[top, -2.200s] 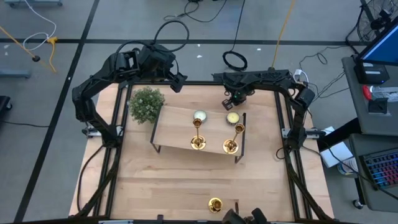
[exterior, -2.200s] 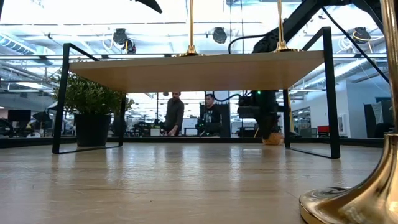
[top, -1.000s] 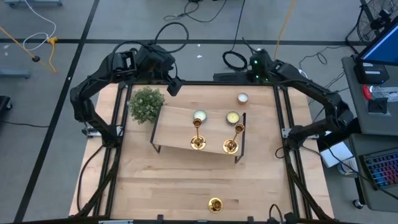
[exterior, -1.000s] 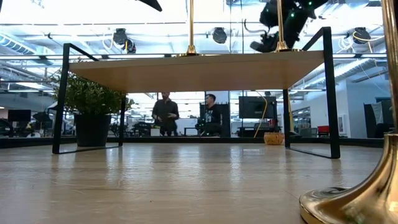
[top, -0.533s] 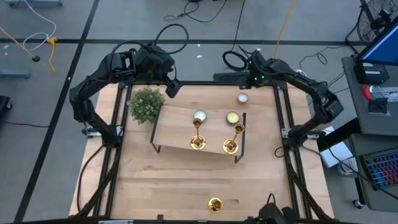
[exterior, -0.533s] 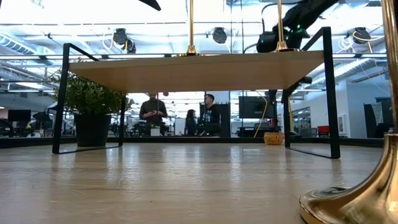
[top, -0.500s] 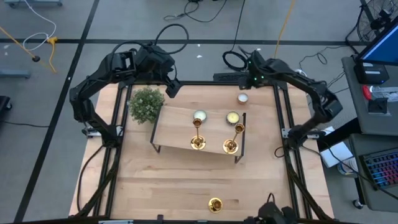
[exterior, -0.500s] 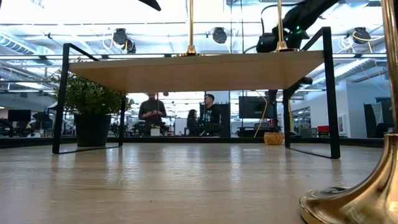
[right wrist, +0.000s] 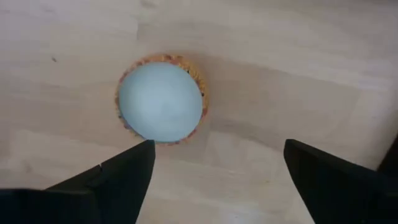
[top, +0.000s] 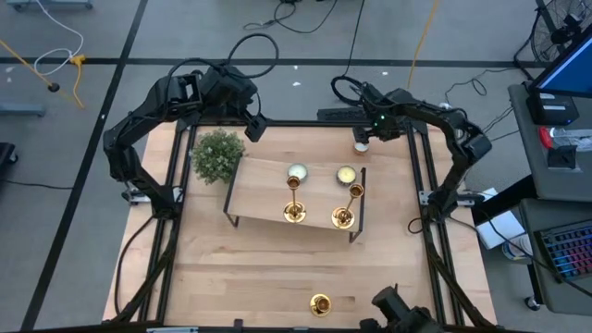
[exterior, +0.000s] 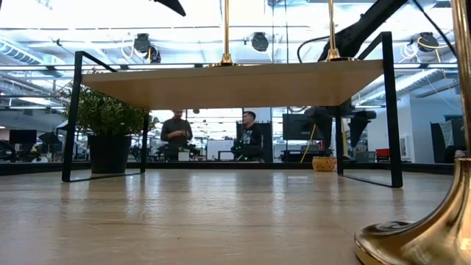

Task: Pick & Place candle stick holders
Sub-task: Put the scented candle on the shelf

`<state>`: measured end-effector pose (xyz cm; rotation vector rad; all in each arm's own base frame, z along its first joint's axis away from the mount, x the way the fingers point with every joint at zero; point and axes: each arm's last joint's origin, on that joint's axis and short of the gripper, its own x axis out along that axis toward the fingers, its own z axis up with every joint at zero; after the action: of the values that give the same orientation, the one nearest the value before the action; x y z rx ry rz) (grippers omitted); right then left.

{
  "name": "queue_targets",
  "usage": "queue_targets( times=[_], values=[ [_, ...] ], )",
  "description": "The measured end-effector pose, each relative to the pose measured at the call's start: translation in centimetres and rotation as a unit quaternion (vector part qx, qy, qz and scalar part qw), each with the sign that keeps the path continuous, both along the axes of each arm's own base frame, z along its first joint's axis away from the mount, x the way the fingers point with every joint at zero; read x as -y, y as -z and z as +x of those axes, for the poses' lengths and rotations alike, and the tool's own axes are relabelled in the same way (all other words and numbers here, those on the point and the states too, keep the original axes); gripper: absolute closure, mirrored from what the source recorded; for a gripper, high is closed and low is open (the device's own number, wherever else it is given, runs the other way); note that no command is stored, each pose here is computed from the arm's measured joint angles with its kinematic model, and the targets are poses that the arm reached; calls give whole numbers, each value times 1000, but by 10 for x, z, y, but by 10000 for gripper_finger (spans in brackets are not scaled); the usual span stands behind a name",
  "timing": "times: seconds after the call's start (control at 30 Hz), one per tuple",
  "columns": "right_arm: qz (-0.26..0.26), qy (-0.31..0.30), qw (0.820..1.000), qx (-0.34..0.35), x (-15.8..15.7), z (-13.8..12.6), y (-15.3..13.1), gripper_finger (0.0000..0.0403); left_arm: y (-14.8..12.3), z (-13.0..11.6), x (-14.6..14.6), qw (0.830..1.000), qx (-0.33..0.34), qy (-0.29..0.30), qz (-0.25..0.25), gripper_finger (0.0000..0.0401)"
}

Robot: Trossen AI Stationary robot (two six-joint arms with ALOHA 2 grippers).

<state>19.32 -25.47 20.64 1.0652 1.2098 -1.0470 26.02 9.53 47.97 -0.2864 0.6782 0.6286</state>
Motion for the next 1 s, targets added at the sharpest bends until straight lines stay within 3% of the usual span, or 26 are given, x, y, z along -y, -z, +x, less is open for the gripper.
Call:
queue_targets(
  times=[0.43, 0.77, 1.0],
  values=[
    [7, 27, 997, 72, 4, 12, 2, 32, 0, 0, 1, 1000, -1, 3, 0, 4],
    [-5, 31, 998, 56, 5, 11, 3, 23, 0, 1, 4, 1000, -3, 10, 1, 4],
    [21, 27, 999, 39, 6, 16, 19, 21, 0, 1, 4, 1000, -1, 9, 1, 4]
  ],
)
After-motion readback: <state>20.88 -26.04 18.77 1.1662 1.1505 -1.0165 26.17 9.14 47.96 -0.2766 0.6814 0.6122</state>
